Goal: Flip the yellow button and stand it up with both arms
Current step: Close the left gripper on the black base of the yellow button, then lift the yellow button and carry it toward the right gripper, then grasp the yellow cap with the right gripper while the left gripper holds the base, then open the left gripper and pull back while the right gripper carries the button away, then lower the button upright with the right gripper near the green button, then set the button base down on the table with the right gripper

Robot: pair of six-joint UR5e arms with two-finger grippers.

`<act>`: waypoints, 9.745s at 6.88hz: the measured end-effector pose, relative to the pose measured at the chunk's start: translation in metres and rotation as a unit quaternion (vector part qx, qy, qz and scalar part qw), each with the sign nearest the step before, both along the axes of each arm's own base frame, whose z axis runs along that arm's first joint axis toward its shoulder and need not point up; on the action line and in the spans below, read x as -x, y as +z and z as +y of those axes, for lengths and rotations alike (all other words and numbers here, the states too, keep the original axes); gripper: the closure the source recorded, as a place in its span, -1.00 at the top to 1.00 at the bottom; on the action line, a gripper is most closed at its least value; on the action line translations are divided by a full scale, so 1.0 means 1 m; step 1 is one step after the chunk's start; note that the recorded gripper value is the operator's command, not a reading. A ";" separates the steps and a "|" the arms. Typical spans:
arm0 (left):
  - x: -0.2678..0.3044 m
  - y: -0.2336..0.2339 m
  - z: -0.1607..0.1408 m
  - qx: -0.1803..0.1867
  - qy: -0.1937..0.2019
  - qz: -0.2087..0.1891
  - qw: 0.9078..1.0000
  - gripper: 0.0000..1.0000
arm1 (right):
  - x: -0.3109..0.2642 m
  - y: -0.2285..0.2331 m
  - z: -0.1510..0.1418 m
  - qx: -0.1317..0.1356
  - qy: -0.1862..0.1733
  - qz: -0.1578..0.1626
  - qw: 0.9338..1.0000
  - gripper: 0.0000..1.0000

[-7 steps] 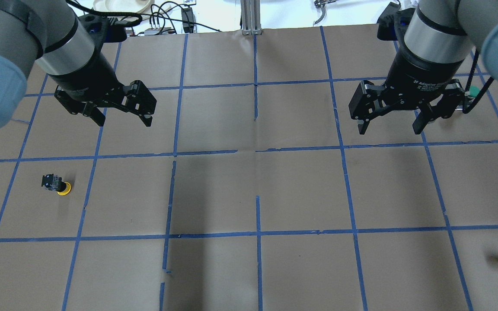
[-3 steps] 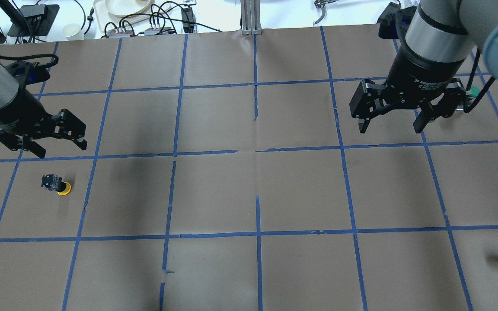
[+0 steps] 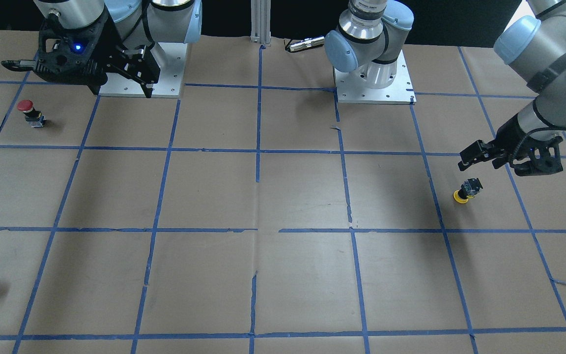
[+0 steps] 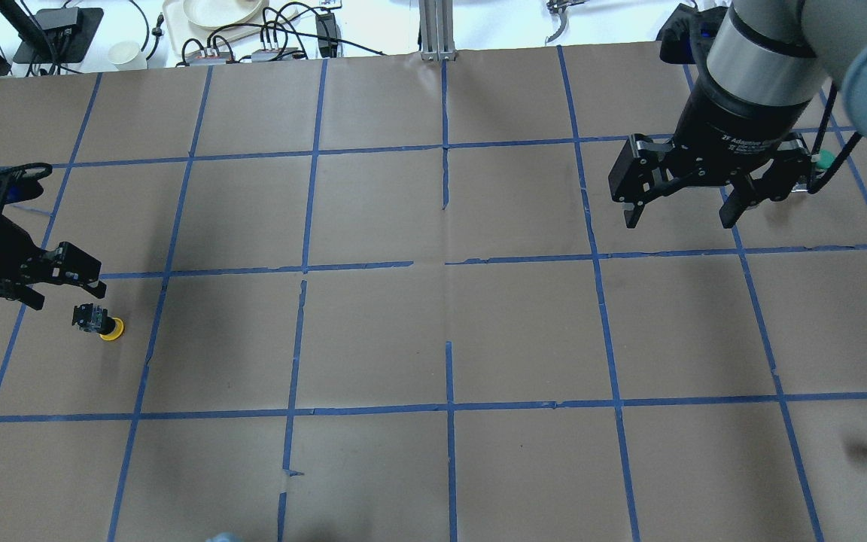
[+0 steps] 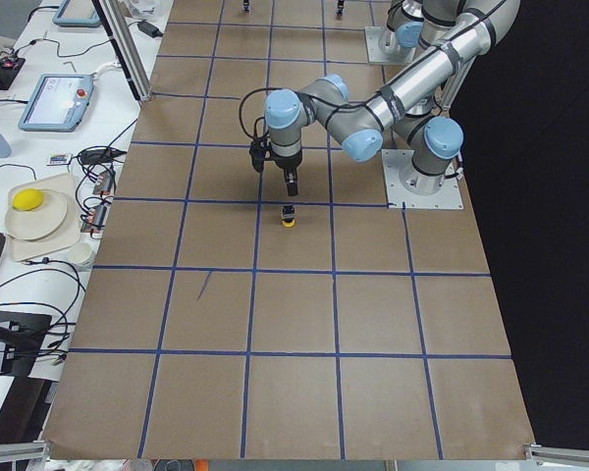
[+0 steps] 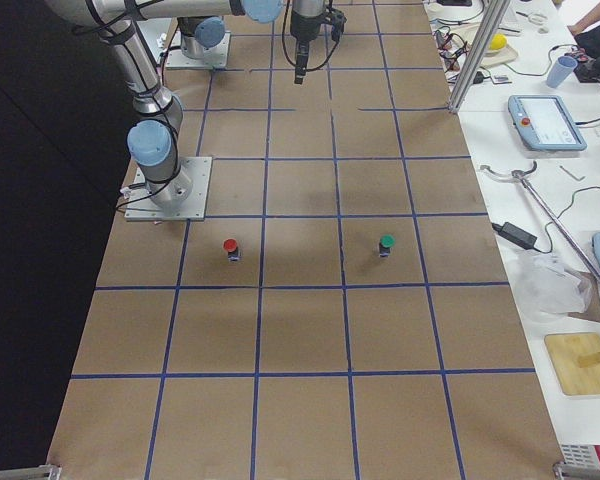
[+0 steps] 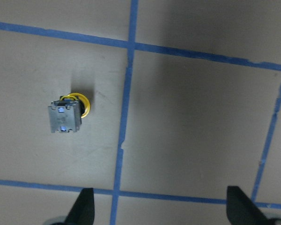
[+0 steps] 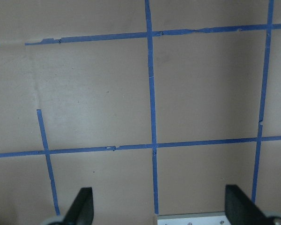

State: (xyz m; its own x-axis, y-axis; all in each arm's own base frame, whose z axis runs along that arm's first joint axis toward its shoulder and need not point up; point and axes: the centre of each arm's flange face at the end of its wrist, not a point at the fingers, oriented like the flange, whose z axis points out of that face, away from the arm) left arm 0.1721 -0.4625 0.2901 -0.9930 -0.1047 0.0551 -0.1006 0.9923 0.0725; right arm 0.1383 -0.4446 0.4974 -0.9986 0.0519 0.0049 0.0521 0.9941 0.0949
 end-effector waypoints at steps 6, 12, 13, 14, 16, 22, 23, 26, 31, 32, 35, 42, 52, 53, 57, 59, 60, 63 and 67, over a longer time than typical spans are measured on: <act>-0.021 -0.069 0.012 0.004 0.020 0.006 1.000 0.35 | 0.002 0.007 0.001 0.017 -0.002 0.000 1.000 1.00; -0.007 -0.058 0.000 0.031 0.001 0.028 0.999 -0.95 | 0.000 0.002 0.001 0.007 -0.001 -0.007 1.000 1.00; 0.021 -0.050 -0.011 0.048 -0.029 0.070 0.996 -0.95 | -0.001 0.003 0.000 0.010 -0.013 -0.008 1.000 1.00; 0.059 -0.042 -0.020 0.065 -0.052 0.138 0.987 -0.95 | -0.001 0.007 0.000 0.014 -0.033 -0.008 0.999 1.00; 0.156 -0.034 -0.030 0.109 -0.071 0.321 0.938 -0.96 | -0.001 0.010 0.002 0.016 -0.096 -0.003 0.995 1.00; 0.383 0.030 -0.008 0.170 -0.148 0.590 0.776 -1.00 | -0.031 0.015 -0.006 -0.069 -0.407 -0.165 0.896 1.00; 0.403 0.038 -0.001 0.173 -0.166 0.598 0.765 -1.00 | -0.026 0.020 -0.011 -0.072 -0.423 -0.192 0.883 1.00; 0.428 0.057 0.007 0.181 -0.177 0.641 0.724 -1.00 | -0.014 0.012 -0.016 -0.112 -0.484 -0.229 0.837 1.00; 0.431 0.069 0.006 0.192 -0.176 0.665 0.700 -1.00 | -0.020 -0.003 -0.005 -0.156 -0.510 -0.241 0.811 0.68; 0.431 0.070 0.006 0.192 -0.176 0.665 0.700 -1.00 | -0.020 -0.002 -0.005 -0.156 -0.510 -0.242 0.811 0.50; 0.432 0.070 0.008 0.191 -0.176 0.666 0.699 -0.99 | -0.019 -0.001 -0.007 -0.150 -0.509 -0.245 0.811 -0.51; 0.436 0.069 0.011 0.172 -0.166 0.668 0.705 1.00 | -0.017 0.007 -0.007 -0.143 -0.507 -0.251 0.812 -0.81; 0.333 0.200 0.004 0.025 -0.135 0.033 0.990 0.99 | 0.169 -0.082 -0.014 0.043 -0.125 0.061 0.989 -0.86; 0.317 0.200 0.004 0.015 -0.128 -0.007 0.992 0.99 | 0.183 -0.101 -0.013 0.069 -0.099 0.099 0.988 -0.86; 0.299 0.197 0.004 0.010 -0.123 -0.026 0.992 0.99 | 0.244 -0.168 0.010 0.132 -0.131 0.158 0.970 -0.86; 0.299 0.202 0.009 0.015 -0.126 -0.029 0.992 0.99 | 0.264 -0.197 0.001 0.138 -0.154 0.197 0.958 -0.86; 0.299 0.204 0.011 0.018 -0.126 -0.031 0.991 0.99 | 0.273 -0.211 -0.004 0.143 -0.173 0.224 0.948 -0.86; 0.300 0.204 0.010 0.018 -0.126 -0.029 0.991 0.99 | 0.280 -0.245 0.002 0.157 -0.249 0.281 0.914 -0.86; 0.299 0.204 0.003 0.039 -0.108 -0.030 0.993 0.99 | 0.268 -0.290 0.015 0.153 -0.351 0.287 0.878 -0.84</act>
